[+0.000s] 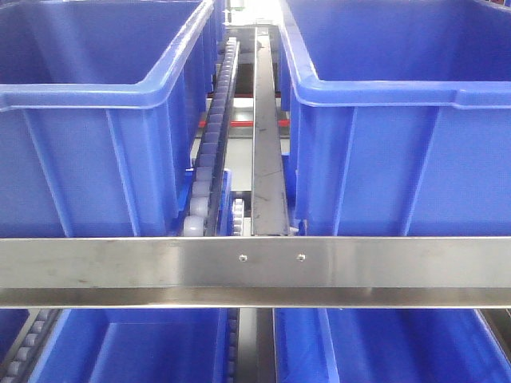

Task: Pick and sort blue part to right shelf
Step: 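Lower both blocks into the bins and open both grippers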

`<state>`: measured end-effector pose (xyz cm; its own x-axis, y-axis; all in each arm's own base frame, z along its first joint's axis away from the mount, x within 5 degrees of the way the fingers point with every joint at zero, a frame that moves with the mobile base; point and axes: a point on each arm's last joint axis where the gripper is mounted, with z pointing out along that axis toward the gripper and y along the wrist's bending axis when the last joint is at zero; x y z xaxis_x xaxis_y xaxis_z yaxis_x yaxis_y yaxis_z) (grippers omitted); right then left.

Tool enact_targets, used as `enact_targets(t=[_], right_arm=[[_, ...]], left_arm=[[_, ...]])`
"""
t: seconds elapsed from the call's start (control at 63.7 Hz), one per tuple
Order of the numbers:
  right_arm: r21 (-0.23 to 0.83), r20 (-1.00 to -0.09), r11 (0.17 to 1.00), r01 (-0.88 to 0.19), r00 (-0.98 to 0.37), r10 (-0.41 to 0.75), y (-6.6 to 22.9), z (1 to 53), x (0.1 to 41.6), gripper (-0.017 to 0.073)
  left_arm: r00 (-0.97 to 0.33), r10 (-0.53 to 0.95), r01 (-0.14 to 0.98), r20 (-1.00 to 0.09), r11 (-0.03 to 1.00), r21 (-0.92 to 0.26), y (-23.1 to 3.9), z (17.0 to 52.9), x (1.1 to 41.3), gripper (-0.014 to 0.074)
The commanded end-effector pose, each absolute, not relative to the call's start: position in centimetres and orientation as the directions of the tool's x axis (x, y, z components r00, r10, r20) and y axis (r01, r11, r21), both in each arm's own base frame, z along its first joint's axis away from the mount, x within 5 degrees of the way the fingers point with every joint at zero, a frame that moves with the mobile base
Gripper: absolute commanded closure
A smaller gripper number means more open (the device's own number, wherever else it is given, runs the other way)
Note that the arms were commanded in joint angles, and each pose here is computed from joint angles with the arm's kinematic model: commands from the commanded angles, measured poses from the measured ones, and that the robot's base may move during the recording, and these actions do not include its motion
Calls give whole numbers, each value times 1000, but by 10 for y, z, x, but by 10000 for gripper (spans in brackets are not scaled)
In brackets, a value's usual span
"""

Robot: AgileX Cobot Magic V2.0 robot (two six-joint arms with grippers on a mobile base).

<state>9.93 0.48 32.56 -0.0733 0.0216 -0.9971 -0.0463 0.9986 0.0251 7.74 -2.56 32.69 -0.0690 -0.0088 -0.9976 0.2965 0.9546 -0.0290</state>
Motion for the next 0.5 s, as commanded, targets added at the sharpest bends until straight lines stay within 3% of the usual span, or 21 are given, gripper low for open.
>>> enact_targets(t=[0.0,0.487], right_arm=[[5,-1000,999,-45,18,5,5,352,117,158],[4,-988,999,-47,-151,-3,11,352,222,158]], left_arm=[[36,-62,277,-997,960,-50,-26,352,91,261],[-138,-28,226,-990,972,-59,-55,365,228,261]])
